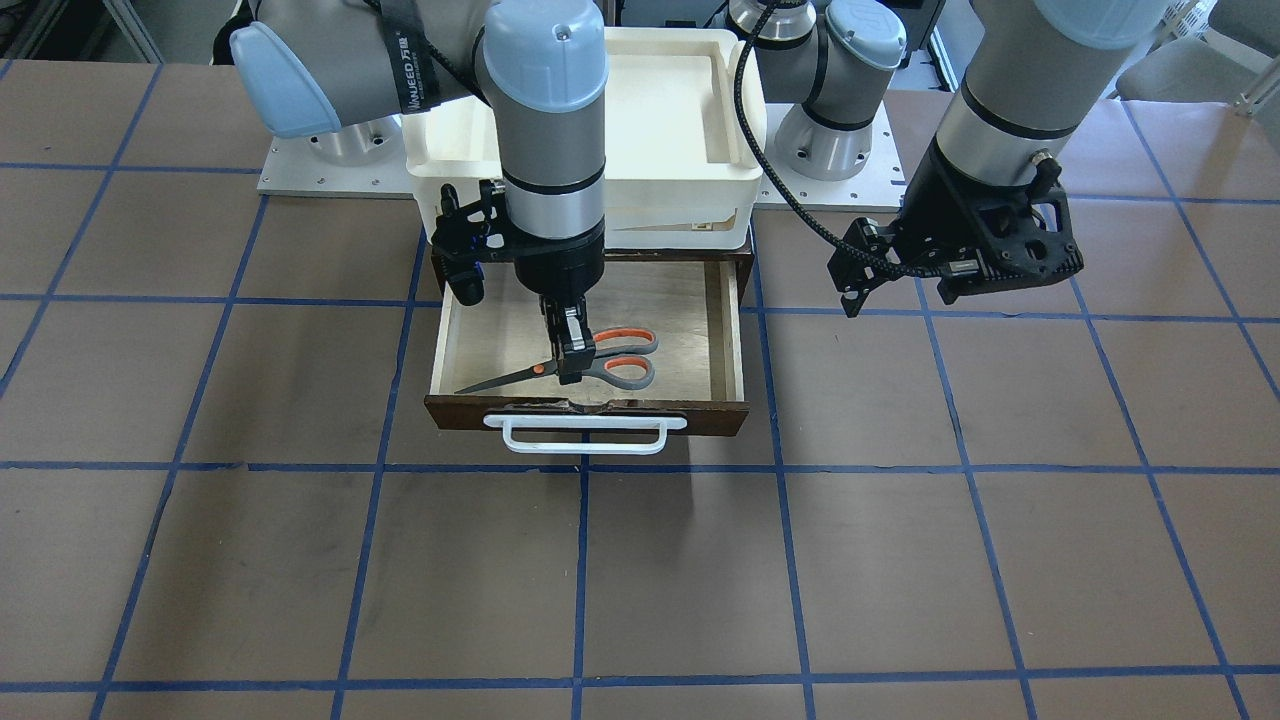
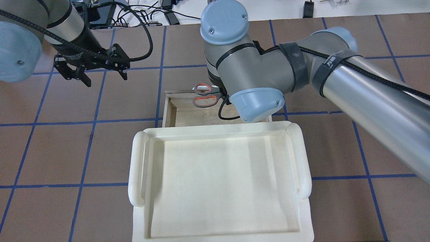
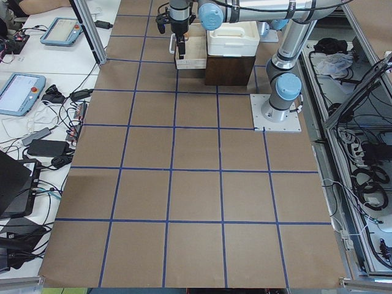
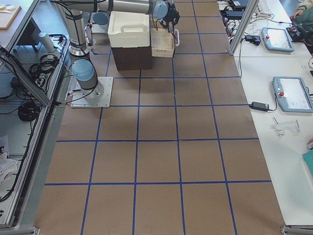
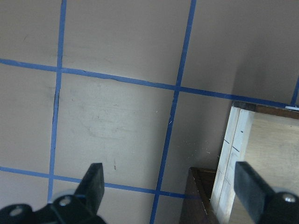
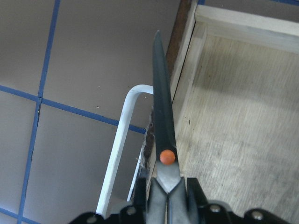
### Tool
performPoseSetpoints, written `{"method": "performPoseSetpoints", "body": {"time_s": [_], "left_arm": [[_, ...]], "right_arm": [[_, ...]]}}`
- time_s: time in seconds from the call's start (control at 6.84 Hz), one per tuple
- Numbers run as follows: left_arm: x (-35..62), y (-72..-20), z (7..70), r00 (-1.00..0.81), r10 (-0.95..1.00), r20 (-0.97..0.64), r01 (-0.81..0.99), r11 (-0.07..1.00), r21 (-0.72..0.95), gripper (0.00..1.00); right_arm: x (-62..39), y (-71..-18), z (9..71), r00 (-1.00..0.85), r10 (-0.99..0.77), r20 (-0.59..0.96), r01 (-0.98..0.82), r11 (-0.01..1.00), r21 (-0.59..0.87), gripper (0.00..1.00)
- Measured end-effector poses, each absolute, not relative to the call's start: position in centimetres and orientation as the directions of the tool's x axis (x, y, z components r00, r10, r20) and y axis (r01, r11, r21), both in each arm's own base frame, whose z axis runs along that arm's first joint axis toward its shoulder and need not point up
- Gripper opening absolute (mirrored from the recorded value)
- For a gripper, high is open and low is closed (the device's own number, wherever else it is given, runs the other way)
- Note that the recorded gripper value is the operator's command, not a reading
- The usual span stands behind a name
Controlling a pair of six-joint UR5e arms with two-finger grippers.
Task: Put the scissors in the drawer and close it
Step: 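Lower the scissors into the drawer and open the right gripper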
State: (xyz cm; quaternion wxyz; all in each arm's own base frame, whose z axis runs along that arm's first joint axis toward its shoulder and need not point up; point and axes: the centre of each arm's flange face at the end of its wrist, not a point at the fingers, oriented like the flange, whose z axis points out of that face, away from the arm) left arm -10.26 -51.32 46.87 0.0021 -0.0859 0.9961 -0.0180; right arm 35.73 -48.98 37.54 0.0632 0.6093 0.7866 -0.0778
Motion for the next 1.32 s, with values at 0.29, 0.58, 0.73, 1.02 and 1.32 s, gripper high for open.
{"method": "performPoseSetpoints", "body": {"time_s": [0.29,0.58,0.73,1.02,1.32], "left_arm": [[-10.3,-51.5,46.9,-0.986,-0.169,0.0,-0.168,0.985,-0.045,1.0],[-10.3,-51.6,46.9,-0.987,-0.163,-0.001,-0.163,0.985,-0.05,1.0],[-10.2,-51.6,46.8,-0.987,-0.162,-0.001,-0.162,0.985,-0.05,1.0],[-10.2,-51.7,46.7,-0.987,-0.162,-0.002,-0.161,0.986,-0.05,1.0],[-10.2,-51.8,46.6,-0.987,-0.162,-0.001,-0.162,0.985,-0.052,1.0]], "right_arm": [[36.1,-48.5,36.8,-0.2,0.967,-0.157,0.98,0.196,-0.043,0.0],[36.8,-47.5,36.1,-0.141,0.983,-0.114,0.99,0.137,-0.044,0.0],[37.2,-47.1,35.7,-0.129,0.987,-0.096,0.991,0.125,-0.041,0.0],[37.4,-46.7,35.3,-0.124,0.99,-0.069,0.992,0.122,-0.038,0.0],[37.4,-46.6,34.9,-0.125,0.991,-0.044,0.992,0.124,-0.034,0.0]]}}
